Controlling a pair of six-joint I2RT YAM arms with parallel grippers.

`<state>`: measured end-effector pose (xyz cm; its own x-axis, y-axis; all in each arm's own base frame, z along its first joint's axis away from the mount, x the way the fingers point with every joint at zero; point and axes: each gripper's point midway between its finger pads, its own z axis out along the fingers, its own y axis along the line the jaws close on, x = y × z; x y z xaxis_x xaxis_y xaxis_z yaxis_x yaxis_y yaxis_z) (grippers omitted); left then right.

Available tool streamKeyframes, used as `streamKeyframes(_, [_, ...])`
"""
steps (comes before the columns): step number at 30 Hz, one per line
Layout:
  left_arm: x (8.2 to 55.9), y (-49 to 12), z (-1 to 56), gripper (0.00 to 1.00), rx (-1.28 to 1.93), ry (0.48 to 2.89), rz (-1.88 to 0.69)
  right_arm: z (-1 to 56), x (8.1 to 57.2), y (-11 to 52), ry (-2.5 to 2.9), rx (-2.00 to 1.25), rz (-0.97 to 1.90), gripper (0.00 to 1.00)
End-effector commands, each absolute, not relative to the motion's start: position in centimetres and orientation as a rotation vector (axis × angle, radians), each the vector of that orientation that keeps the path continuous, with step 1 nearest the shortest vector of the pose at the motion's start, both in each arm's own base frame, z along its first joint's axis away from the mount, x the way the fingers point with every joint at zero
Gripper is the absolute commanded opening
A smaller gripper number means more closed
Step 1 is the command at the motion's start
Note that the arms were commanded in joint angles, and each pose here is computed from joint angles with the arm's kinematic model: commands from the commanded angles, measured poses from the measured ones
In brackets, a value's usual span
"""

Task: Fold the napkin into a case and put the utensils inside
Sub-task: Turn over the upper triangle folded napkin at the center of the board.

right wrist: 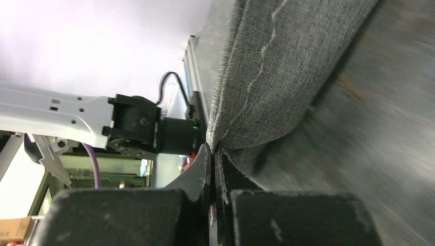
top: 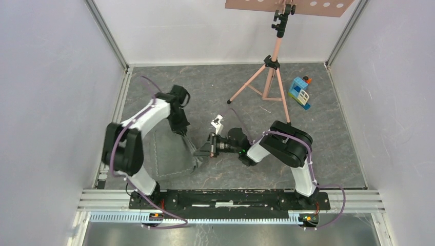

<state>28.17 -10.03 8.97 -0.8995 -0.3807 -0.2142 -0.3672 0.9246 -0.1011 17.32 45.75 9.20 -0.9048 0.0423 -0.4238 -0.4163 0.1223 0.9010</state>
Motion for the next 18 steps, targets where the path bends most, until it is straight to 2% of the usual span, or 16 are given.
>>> streamKeyframes(1, [36.6,-14.5,8.3,0.02,-0.328,2.660,-0.188,9.3,14.0,41.6,2.033,-0.541,1.953,0.01])
streamKeyframes(6, [37.2,-19.3,5.4,0.02,-0.210,2.709,-0.215,5.8,15.1,37.5,2.148,-0.498,1.815,0.01])
streamKeyframes(8, [37.1,-20.8,5.2,0.05,-0.164,2.722,-0.238,4.8,15.6,36.1,2.183,-0.487,1.742,0.09])
streamKeyframes(9, [36.9,-21.4,5.3,0.07,-0.143,2.723,-0.249,4.5,15.9,35.5,2.192,-0.481,1.712,0.18])
streamKeyframes(11, [36.6,-22.3,6.1,0.26,-0.109,2.708,-0.280,4.5,16.4,34.4,2.198,-0.484,1.648,0.31])
streamKeyframes(13, [36.1,-22.8,7.5,0.39,-0.075,2.698,-0.327,4.0,16.7,33.7,2.223,-0.527,1.559,0.43])
streamKeyframes(16, [34.7,-22.8,10.4,0.56,-0.027,2.660,-0.401,4.1,17.0,33.0,2.218,-0.555,1.490,0.60])
streamKeyframes(18, [33.6,-22.2,12.5,0.63,0.001,2.628,-0.419,3.9,17.4,32.7,2.232,-0.566,1.426,0.69])
